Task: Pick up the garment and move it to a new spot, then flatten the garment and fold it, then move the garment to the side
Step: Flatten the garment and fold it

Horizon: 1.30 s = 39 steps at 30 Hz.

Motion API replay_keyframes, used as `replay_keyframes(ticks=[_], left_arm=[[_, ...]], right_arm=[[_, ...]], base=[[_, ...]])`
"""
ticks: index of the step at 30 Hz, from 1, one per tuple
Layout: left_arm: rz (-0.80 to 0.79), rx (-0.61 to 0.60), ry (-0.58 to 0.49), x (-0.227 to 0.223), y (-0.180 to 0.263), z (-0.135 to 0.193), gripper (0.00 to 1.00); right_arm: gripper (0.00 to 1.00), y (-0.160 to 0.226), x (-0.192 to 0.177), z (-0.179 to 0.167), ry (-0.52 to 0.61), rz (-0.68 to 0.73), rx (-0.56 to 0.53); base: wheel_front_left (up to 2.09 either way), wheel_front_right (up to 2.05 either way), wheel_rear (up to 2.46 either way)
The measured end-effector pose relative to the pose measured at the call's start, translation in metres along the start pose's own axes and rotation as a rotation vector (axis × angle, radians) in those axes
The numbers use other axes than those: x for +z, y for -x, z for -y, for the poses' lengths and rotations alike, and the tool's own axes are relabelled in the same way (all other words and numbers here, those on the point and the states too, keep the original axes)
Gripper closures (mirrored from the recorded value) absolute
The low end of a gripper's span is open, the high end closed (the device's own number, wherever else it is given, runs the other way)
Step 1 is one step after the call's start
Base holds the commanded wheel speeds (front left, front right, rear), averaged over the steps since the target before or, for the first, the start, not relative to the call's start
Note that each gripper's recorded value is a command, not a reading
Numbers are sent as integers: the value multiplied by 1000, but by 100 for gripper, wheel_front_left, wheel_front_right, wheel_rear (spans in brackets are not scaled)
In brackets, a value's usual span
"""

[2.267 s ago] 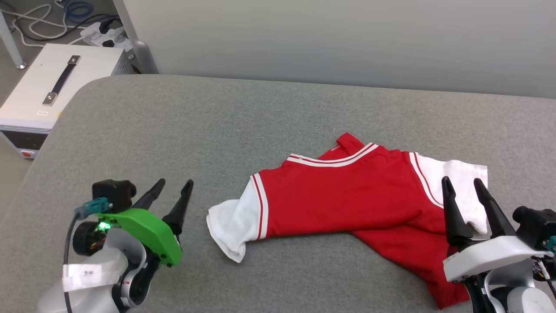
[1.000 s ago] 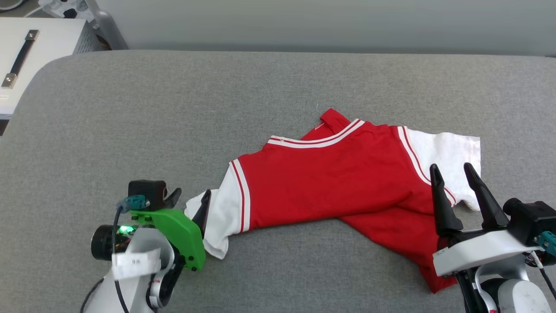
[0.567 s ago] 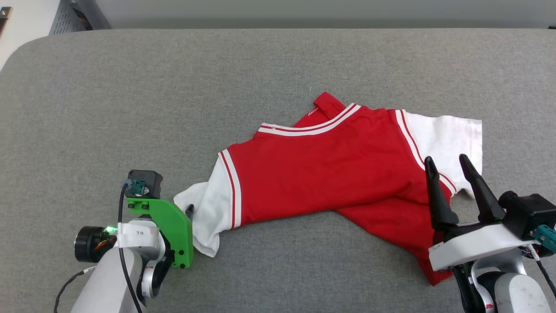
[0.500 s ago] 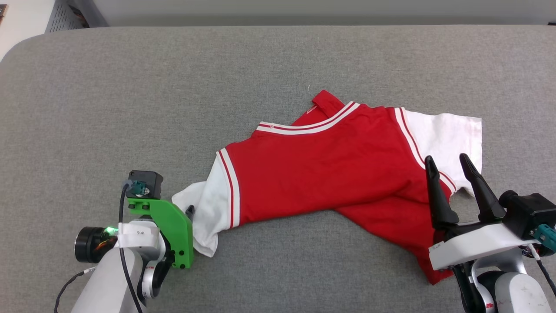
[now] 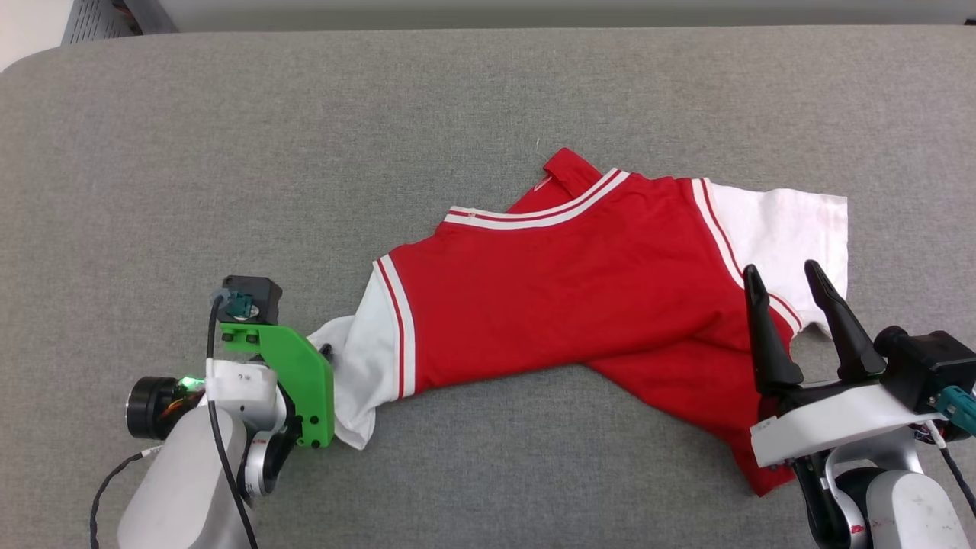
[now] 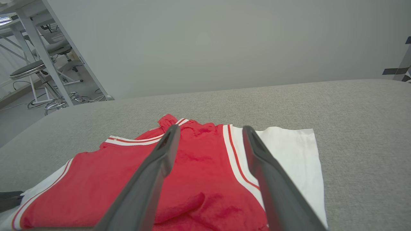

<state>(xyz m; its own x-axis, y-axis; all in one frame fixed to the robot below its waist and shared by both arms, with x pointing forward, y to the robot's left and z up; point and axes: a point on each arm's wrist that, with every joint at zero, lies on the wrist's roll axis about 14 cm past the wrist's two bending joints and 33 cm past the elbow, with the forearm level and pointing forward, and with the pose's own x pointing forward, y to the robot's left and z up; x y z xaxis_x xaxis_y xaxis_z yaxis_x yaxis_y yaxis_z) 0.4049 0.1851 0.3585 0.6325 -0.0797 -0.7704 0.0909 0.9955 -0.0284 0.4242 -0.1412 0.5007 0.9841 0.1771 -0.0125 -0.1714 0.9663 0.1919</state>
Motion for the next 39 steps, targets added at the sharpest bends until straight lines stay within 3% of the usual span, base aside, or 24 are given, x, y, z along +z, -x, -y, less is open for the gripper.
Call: replay_keyframes(ticks=[4, 9, 15, 20, 30, 39], left_arm=[[1, -43, 7, -1, 2, 9, 100], [225, -27, 47, 26, 15, 4, 100], [491, -27, 52, 70, 48, -4, 100], [628, -18, 63, 93, 73, -8, 100], [660, -114, 20, 98, 88, 13, 100], [633, -135, 25, 93, 78, 18, 100]], right_arm=[[0, 1, 3, -1, 10, 3, 1], [0, 2, 1, 2, 52, -44, -2], [0, 7, -19, 33, 144, -273, -68], [0, 0, -26, 48, 147, -453, -120], [0, -33, -19, 85, 199, -790, -187], [0, -76, -36, 121, 202, -935, -252]], base=[[0, 0, 0], [0, 0, 0], [0, 0, 0], [0, 0, 0], [0, 0, 0], [0, 0, 0]])
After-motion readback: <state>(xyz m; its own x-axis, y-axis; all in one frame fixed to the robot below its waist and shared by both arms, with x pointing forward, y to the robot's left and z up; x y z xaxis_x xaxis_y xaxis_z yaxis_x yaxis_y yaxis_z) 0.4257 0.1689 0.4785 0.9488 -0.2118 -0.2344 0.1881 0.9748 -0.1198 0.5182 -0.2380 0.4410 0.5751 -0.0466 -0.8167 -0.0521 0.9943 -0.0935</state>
